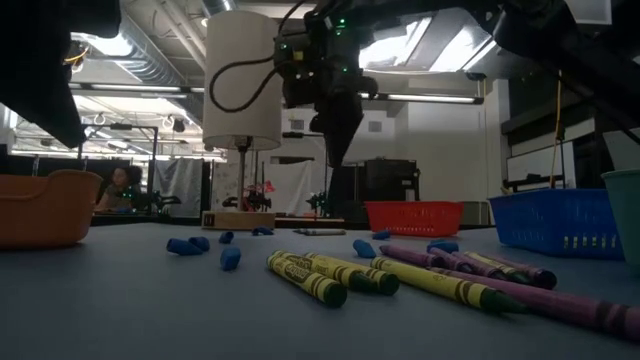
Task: Sort crayons
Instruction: Put the grey crayon into the red bin
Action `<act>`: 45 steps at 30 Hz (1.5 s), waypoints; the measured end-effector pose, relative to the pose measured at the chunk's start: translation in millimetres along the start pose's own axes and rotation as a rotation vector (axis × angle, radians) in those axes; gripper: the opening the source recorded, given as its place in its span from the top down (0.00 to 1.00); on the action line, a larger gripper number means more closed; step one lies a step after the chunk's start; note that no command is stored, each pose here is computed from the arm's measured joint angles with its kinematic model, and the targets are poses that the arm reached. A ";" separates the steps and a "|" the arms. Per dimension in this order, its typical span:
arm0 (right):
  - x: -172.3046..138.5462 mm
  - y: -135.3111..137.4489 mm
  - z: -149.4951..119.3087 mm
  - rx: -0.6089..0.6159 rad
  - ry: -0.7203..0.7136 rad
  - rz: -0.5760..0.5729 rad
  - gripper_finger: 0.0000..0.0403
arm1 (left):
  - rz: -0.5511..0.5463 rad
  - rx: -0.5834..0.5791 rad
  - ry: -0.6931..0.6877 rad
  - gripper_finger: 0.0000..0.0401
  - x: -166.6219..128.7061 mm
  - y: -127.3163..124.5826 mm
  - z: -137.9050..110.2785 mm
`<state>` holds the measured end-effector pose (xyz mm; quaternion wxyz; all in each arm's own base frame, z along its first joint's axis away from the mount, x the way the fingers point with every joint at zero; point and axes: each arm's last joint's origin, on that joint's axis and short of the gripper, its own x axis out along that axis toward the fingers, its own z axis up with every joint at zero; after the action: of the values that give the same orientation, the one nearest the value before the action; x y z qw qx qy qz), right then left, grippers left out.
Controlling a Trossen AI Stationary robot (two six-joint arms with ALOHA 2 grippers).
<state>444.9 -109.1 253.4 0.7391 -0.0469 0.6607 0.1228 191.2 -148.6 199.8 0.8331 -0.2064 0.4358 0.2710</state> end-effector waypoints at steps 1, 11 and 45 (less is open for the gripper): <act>-2.8 0.7 -0.7 0.000 -0.004 -0.002 0.93 | 0.001 -0.001 0.000 0.68 0.3 0.1 0.5; -14.7 4.3 -10.1 0.002 0.031 0.019 0.93 | -0.003 0.002 -0.001 0.68 0.3 -0.3 0.6; 13.5 -100.2 -121.4 0.342 0.128 -0.195 0.93 | -0.002 -0.032 -0.239 0.68 -0.6 -3.9 8.2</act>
<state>353.4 -232.3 215.9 0.7012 0.0077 0.7099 -0.0664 198.3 -147.0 205.1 0.8759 -0.1861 0.3290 0.2998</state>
